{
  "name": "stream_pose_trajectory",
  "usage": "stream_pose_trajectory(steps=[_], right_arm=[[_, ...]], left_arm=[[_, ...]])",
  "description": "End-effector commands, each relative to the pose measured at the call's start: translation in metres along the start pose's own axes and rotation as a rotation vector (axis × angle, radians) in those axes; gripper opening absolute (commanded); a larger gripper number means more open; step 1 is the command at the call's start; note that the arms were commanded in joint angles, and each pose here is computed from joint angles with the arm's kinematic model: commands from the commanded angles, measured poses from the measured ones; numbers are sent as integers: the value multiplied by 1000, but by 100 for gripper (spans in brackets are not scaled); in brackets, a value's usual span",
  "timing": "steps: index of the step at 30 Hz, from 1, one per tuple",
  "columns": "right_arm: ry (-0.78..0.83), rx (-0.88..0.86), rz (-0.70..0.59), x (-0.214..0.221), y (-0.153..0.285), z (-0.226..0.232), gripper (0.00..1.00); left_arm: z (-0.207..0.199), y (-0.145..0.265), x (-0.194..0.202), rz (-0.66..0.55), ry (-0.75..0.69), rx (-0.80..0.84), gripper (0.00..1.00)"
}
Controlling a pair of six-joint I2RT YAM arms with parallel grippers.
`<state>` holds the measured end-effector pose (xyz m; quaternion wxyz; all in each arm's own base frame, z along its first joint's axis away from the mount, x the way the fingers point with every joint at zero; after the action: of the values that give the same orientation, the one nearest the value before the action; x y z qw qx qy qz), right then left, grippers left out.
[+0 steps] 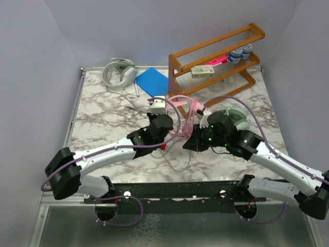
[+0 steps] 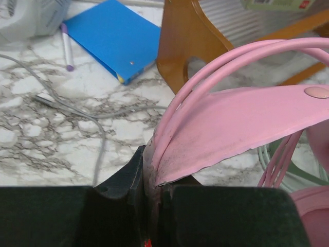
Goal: Wrap the headphones
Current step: Place the headphones at the center of the board.
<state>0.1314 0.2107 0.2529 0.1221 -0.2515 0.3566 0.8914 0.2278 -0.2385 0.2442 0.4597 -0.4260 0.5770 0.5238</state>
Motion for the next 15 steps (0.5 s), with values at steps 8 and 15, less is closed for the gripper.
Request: stream_pose_trajectory(steps=[8,15], right_arm=[[-379,257,17,55,20,-48,1],[-504,444,-254,54,49,-77,1]], left_arm=[[-79,10,63,147,107,248,0],[-125,0,94,252,120,337,0]])
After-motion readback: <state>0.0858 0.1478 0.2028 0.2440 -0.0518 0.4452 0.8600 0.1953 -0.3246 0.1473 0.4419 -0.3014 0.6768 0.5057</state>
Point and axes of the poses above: each gripper's point midway between its finger pads, its own y axis back along the fingers, its own z axis along the line the jaws close on, x = y × z, the point moved 8 cm from there along y, back along the fingers, and after that the axes turned 8 degrees about -y, right-handed, at the moved point
